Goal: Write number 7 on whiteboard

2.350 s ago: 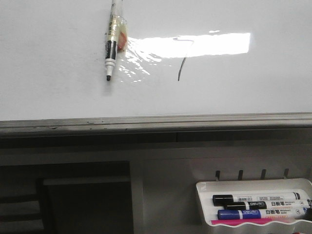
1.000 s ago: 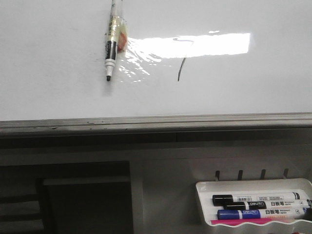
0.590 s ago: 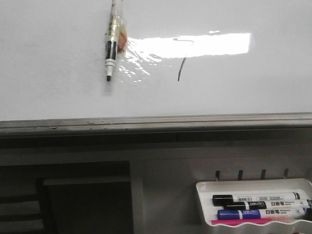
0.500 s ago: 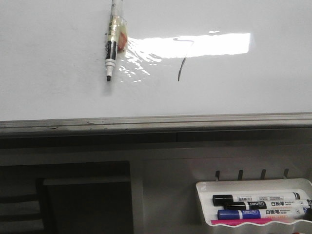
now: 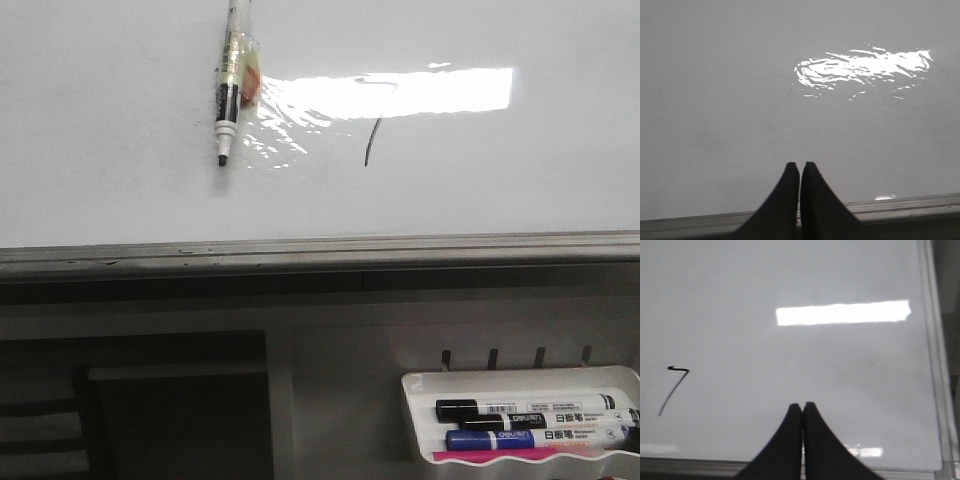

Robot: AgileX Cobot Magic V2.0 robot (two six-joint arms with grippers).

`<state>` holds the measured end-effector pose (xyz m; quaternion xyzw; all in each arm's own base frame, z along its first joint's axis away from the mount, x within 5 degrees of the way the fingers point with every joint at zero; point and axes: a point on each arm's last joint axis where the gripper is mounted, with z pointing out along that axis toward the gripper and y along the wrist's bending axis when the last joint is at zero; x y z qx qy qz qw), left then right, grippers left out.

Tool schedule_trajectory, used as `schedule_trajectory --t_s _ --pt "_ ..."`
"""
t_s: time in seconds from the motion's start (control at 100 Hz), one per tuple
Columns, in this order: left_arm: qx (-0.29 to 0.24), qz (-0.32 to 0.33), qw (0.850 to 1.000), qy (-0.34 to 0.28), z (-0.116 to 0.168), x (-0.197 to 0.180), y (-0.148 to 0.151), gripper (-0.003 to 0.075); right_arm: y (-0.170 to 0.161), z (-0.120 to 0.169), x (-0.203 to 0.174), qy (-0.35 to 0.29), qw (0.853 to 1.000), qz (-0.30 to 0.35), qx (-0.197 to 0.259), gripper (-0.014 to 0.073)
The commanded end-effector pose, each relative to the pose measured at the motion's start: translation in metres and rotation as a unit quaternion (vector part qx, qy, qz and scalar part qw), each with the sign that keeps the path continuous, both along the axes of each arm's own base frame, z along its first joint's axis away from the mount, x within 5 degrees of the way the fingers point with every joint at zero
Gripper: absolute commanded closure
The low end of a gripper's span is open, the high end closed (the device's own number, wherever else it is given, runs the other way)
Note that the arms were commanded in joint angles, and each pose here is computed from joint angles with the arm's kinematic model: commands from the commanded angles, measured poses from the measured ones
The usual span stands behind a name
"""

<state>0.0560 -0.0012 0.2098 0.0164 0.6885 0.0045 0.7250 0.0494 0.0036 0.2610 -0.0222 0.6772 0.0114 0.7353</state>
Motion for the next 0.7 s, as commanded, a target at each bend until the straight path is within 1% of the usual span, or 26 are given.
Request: schedule_trajectory --t_s 0.0,0.06,0.17,0.33,0.37,0.44,0.56,0.69 --pt "-0.01 0.005 1.0 -0.029 -0.005 -0.001 0.001 0.0741 -0.003 0.002 0.003 -0.052 0.998 -0.019 -0.011 0.0659" --pt "-0.01 0.005 1.0 -0.029 -0.005 -0.001 0.001 0.0741 -0.003 -0.008 0.005 -0.046 0.999 -0.019 -0.016 0.0659" --pt "-0.01 0.005 1.0 -0.029 -0.005 -0.001 0.001 0.0741 -0.003 -0.033 0.009 -0.014 0.999 -0.019 -0.028 0.0659" --pt "-0.01 0.005 1.0 -0.029 -0.005 -0.001 0.001 0.0741 -0.003 -0.058 0.006 -0.017 0.998 -0.021 -0.054 0.0659" --pt "-0.01 0.005 1.0 -0.029 -0.005 -0.001 0.001 0.0741 -0.003 -0.06 0.006 0.004 0.998 -0.022 -0.053 0.0659" --pt "-0.01 0.005 1.0 -0.029 -0.005 -0.001 0.001 0.0741 -0.003 -0.062 0.006 0.01 0.998 -0.023 -0.057 0.0659" --pt "-0.01 0.005 1.0 -0.029 -0.005 -0.001 0.001 0.0741 -0.003 -0.061 0.006 0.008 0.997 -0.024 -0.079 0.0659" --pt "-0.01 0.005 1.0 -0.029 -0.005 -0.001 0.001 0.0741 -0.003 -0.061 0.006 0.008 0.997 -0.024 -0.078 0.0659"
